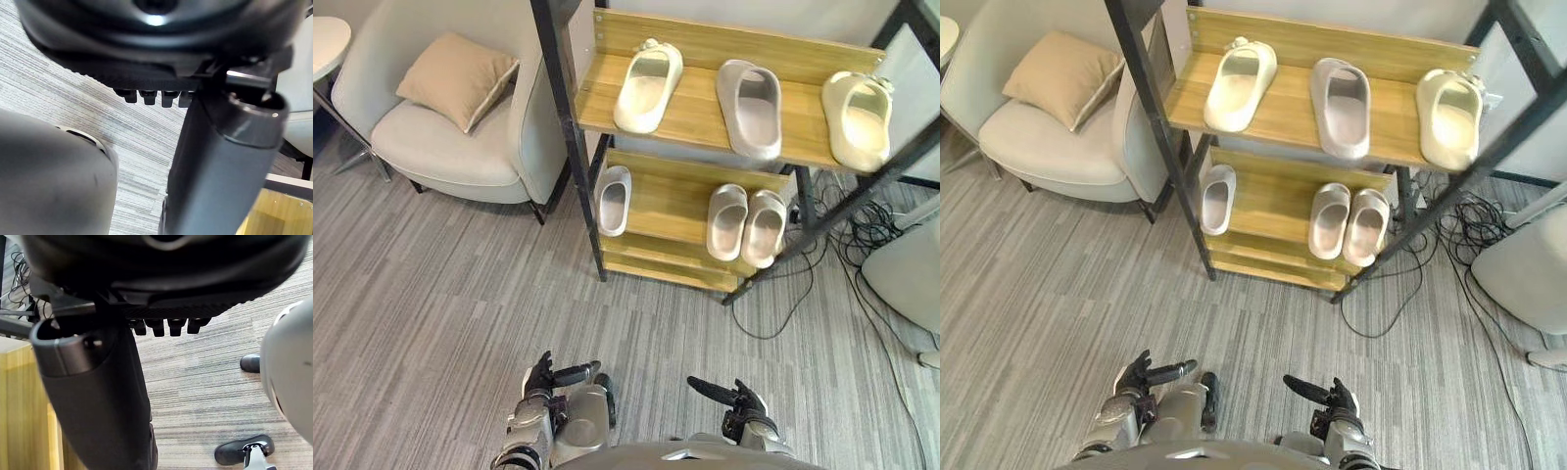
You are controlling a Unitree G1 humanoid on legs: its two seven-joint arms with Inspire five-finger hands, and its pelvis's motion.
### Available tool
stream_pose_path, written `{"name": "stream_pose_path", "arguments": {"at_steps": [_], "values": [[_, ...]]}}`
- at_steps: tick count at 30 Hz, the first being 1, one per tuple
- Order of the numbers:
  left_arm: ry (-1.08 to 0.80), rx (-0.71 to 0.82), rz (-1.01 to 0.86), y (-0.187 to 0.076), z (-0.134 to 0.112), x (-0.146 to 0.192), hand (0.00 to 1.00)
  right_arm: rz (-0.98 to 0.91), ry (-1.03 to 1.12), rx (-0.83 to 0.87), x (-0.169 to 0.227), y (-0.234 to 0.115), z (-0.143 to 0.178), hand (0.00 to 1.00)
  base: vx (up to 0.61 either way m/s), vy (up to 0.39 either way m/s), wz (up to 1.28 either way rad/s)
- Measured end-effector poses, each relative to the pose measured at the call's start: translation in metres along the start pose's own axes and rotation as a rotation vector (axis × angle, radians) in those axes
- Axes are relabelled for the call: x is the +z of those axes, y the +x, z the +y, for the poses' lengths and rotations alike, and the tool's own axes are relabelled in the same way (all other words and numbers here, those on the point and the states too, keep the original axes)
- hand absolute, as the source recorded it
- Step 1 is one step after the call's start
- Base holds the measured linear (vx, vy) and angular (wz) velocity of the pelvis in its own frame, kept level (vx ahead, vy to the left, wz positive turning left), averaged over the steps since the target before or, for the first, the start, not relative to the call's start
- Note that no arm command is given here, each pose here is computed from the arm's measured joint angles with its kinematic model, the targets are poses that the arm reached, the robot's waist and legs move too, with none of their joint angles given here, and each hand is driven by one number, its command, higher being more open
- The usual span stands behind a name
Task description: Organize the slippers on the shoe rack
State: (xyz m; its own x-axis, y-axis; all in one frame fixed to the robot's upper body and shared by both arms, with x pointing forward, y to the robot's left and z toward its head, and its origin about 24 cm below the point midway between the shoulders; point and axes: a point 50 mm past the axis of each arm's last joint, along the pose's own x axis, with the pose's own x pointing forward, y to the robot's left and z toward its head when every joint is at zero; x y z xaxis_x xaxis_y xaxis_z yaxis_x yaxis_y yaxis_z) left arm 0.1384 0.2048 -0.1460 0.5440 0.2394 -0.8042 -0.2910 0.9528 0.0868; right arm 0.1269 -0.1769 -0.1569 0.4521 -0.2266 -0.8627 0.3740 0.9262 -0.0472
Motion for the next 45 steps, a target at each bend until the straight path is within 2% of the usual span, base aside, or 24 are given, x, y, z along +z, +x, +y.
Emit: {"name": "stream_pose_path", "arguments": {"at_steps": [3,10,15,21,26,37,45], "values": [[0.066,0.001,0.022,0.0,0.007,-0.004,1.0,-0.029,-0.012,0.016,0.008,0.001,0.004,1.0,0.3,0.044,-0.19],[0.064,0.018,0.044,-0.001,0.012,-0.011,1.0,-0.051,-0.068,0.024,0.013,0.002,0.003,1.0,0.24,-0.143,0.22],[0.048,-0.035,0.079,-0.005,-0.011,-0.023,1.0,-0.017,-0.07,-0.047,0.008,0.003,-0.022,1.0,0.21,-0.206,0.11],[0.041,-0.04,0.03,-0.003,-0.011,-0.011,1.0,0.011,-0.034,-0.069,-0.008,-0.001,-0.028,1.0,0.08,-0.091,0.46],[0.037,-0.051,0.032,-0.003,-0.016,-0.011,1.0,-0.003,-0.038,-0.07,-0.003,0.0,-0.029,1.0,0.04,0.15,-0.05],[0.104,-0.049,0.043,-0.003,-0.009,-0.013,1.0,0.013,-0.063,-0.034,-0.009,-0.001,-0.021,1.0,0.06,0.085,-0.1],[0.181,-0.094,0.065,-0.004,-0.015,-0.02,1.0,0.045,-0.201,-0.005,-0.016,-0.002,-0.025,1.0,0.0,0.0,0.0]]}}
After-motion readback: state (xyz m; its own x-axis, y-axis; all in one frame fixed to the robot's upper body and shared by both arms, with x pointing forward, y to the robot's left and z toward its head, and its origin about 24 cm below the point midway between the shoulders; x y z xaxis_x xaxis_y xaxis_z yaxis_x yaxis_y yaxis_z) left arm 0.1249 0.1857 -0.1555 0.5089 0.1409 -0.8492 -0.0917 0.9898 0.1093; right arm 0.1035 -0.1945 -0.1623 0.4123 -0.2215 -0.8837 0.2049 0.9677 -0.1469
